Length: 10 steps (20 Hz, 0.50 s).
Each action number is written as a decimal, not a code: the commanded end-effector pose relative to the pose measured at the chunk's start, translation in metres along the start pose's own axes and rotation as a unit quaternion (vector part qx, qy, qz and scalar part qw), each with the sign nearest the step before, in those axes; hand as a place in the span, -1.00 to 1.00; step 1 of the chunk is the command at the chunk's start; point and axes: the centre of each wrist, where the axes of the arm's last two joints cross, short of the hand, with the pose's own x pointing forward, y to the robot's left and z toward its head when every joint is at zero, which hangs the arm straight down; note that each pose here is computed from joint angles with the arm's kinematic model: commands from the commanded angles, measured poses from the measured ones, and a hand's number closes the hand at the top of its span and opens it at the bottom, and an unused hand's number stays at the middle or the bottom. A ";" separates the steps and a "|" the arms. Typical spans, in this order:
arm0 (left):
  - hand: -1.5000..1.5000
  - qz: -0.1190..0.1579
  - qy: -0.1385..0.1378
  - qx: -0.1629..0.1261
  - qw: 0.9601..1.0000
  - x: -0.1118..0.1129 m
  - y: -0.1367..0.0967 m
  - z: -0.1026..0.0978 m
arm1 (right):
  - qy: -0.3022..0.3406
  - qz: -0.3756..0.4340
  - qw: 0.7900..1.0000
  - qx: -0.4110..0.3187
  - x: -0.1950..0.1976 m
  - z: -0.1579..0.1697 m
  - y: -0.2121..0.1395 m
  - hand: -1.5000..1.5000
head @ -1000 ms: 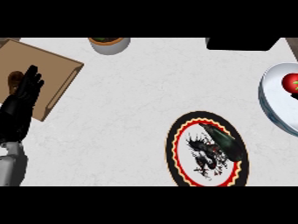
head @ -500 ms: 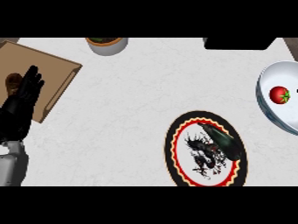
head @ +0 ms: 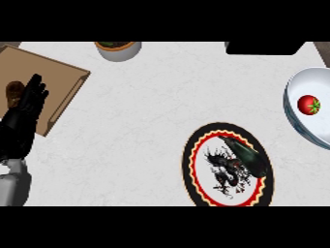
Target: Pick the tomato from the plate and place it in the bowl
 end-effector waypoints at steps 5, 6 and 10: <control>0.00 -0.005 -0.004 0.003 1.000 0.001 0.001 0.000 | 0.000 -0.043 0.999 0.013 -0.003 0.060 -0.078 -1.00; 0.00 0.003 0.002 0.003 1.000 0.000 0.000 -0.005 | 0.004 -0.059 0.998 0.022 -0.010 0.068 -0.080 -1.00; 0.00 0.001 -0.001 -0.001 1.000 0.002 0.002 0.003 | -0.017 -0.084 0.996 0.030 -0.009 0.078 -0.090 -1.00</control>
